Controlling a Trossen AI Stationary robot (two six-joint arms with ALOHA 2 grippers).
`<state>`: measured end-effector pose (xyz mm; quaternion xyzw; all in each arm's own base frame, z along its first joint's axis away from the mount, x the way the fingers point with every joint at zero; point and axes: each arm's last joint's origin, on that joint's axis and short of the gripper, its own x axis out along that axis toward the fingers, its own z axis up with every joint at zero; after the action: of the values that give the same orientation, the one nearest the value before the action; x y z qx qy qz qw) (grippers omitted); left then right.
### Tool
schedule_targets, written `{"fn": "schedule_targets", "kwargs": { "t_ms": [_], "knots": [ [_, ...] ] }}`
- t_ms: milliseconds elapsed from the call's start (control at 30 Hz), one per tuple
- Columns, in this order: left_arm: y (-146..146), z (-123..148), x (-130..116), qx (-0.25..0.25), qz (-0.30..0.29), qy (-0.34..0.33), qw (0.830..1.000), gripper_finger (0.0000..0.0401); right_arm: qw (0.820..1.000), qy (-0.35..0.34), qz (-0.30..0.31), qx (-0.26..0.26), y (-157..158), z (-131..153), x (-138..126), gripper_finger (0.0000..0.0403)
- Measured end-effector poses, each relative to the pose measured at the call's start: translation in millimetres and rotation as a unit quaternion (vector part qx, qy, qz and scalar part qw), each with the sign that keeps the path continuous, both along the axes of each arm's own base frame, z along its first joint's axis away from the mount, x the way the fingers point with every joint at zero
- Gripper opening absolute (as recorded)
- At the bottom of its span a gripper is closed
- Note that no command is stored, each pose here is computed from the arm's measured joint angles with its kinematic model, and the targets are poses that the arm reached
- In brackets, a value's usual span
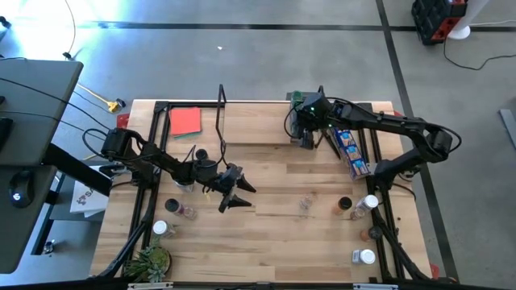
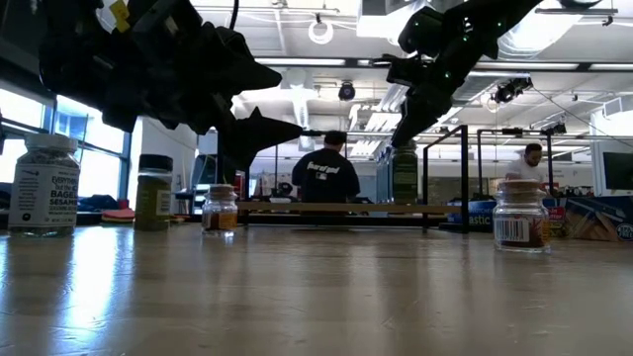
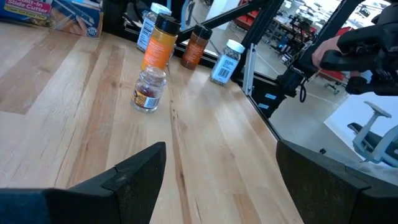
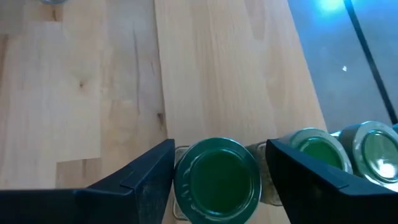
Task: Shelf spices
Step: Put the green seasoning bottle on the shelf aligned with the other green seasoning bottle
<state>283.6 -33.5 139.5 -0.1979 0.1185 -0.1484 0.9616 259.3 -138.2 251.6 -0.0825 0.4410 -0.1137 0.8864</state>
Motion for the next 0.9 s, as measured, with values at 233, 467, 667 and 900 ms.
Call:
{"fn": "schedule_targets", "kwargs": {
  "t_ms": [233,467,667,900],
  "knots": [
    [0,0,0,-0.008,0.001,0.003,1.000,0.0300,0.999,0.014,0.023,-0.035,1,0,1,0.0248],
    [0,0,0,-0.008,0.001,0.003,1.000,0.0300,0.996,0.026,0.051,-0.075,12,7,9,0.0248],
    [0,0,0,-0.008,0.002,0.003,1.000,0.0300,0.994,0.034,0.063,-0.080,29,29,17,0.0248],
    [0,0,0,-0.010,0.002,0.004,1.000,0.0300,0.995,0.065,0.061,0.043,60,26,15,0.0203]
  ]
}}
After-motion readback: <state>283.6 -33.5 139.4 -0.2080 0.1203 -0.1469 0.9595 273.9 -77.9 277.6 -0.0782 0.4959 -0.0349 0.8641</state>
